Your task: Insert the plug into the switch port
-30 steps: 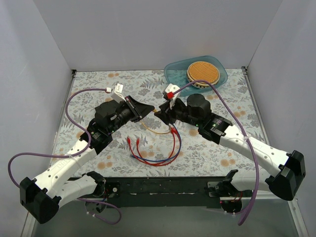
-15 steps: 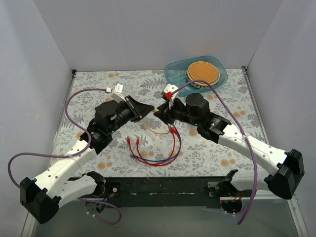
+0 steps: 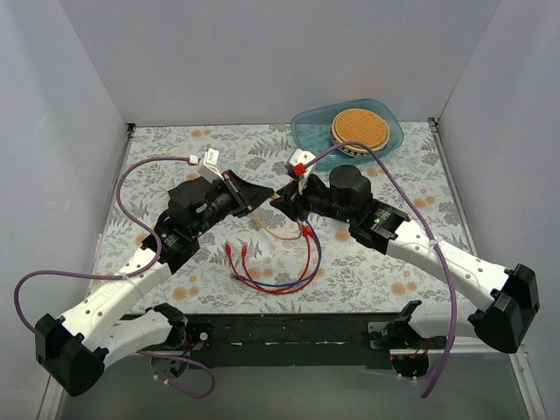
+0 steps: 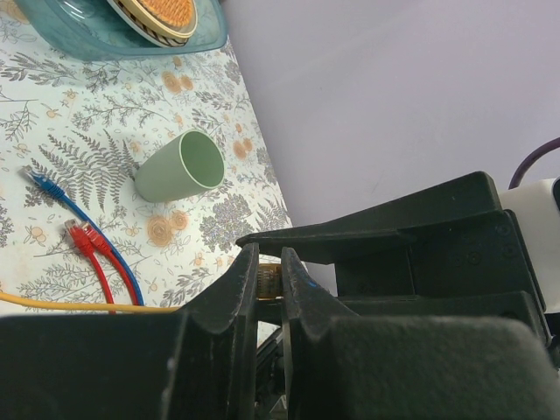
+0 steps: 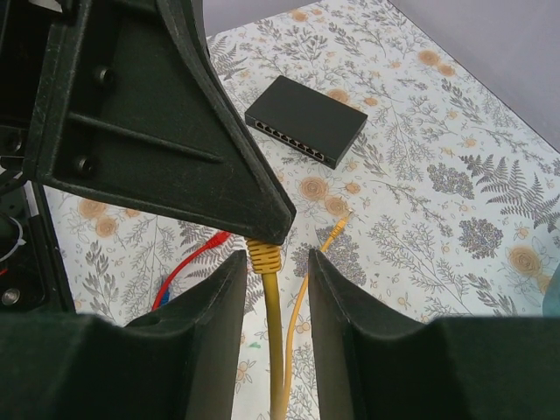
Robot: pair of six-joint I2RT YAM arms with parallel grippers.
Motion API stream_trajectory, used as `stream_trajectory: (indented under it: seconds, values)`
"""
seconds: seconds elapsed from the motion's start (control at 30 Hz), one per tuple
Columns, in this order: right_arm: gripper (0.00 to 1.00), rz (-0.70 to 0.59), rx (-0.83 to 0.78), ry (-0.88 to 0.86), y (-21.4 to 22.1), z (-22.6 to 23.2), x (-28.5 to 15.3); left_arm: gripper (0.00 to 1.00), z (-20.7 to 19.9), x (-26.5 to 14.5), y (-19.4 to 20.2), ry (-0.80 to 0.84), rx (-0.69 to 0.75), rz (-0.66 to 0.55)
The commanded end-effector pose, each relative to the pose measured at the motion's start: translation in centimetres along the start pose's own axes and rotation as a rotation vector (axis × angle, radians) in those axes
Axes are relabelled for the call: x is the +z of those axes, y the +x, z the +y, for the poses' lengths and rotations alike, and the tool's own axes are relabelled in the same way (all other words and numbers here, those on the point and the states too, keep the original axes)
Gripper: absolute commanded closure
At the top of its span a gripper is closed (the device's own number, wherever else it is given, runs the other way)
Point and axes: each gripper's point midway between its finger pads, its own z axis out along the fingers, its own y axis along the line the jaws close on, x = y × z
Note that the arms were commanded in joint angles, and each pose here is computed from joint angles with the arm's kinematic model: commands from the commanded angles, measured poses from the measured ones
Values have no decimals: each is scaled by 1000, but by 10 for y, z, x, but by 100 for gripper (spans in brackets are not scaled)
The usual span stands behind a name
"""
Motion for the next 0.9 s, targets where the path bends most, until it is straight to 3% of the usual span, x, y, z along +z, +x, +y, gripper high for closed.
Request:
stream_trajectory:
  seconds: [0.0,0.27,0.33,0.47,0.5,0.7,0.87]
  values:
    - [59,-125,-28,-4,-46,2,-7,100,-8,-4,-3,20,6,-10]
    - [56,-138,-29,10,-51,1,-12,100,-6,-3,-2,13,7,-9]
    - [61,-136,-30,11,-51,1,-12,100,-6,-3,-2,15,5,-8]
    - [95,-122,-25,14,-47,0,-9,100,-7,-4,-3,19,9,-9]
    - [98,-121,-25,14,-48,-1,-8,100,-8,-4,-3,21,8,-11]
    - [99,-107,-30,16,-44,-2,-4,100,-1,-4,1,-4,14,5]
    - [99,-98,-30,27,-40,-4,-2,27,12,-3,-2,-68,35,-13]
